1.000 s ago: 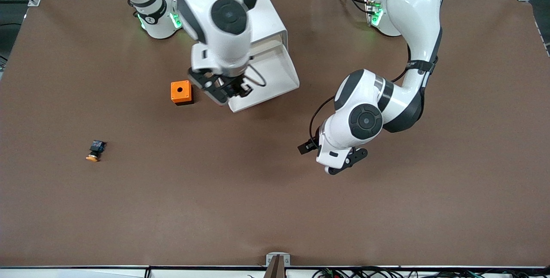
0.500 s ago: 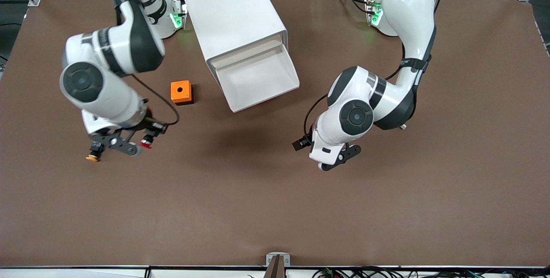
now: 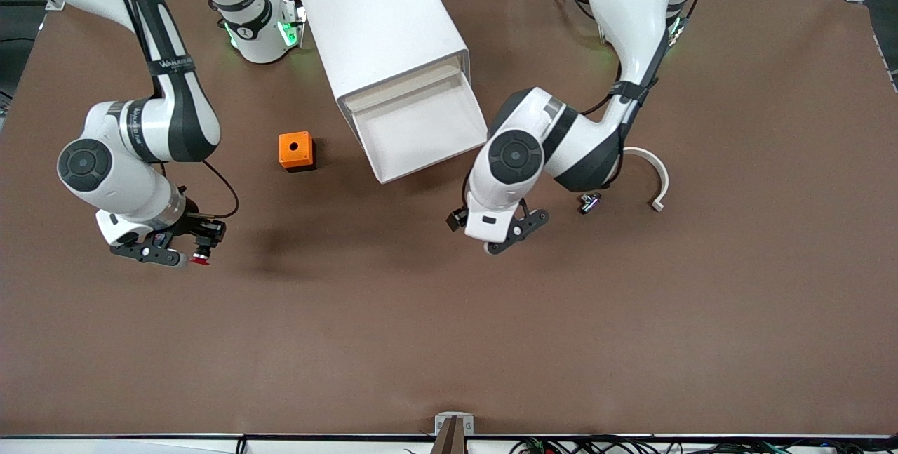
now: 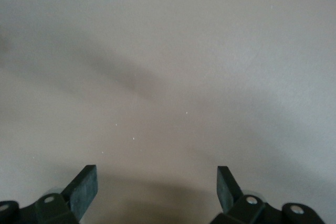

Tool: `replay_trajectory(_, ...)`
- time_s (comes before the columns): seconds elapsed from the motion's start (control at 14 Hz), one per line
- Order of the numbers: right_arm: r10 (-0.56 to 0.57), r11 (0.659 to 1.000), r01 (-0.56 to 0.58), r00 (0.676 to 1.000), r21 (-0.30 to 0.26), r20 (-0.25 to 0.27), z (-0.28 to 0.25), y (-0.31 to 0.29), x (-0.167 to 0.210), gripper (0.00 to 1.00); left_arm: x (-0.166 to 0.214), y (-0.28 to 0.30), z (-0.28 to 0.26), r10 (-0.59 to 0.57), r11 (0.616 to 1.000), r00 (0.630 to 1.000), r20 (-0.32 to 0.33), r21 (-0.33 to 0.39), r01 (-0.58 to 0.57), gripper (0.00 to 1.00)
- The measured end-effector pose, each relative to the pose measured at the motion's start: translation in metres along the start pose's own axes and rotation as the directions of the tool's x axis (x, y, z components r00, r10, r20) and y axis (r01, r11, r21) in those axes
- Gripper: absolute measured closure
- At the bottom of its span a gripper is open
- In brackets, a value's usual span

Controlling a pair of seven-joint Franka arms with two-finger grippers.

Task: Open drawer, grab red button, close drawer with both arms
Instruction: 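Set the red button beside the yellow button with the right gripper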

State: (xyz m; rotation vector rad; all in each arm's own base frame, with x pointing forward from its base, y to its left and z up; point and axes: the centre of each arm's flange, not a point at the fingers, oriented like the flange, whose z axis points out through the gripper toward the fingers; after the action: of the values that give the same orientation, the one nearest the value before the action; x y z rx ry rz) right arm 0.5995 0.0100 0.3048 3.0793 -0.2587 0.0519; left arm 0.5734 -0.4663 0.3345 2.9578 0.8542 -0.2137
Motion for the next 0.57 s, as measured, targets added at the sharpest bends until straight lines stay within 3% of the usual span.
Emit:
replay_trajectory(0.21,-0.026,1.0,0.027,0.999,0.002,-0.028,0.032,0.042,-0.013,0.59,-0.025,0.005,0.014,0.031,0.999,1.0,0.003,0.017,-0.031,0.0)
replay_trajectory(0.57,-0.038,0.999,0.038,0.999,-0.003,-0.026,0.059,0.06,-0.02,0.59,-0.058,0.011,0.03,0.077,0.996,0.997,0.01,0.044,-0.077,0.0)
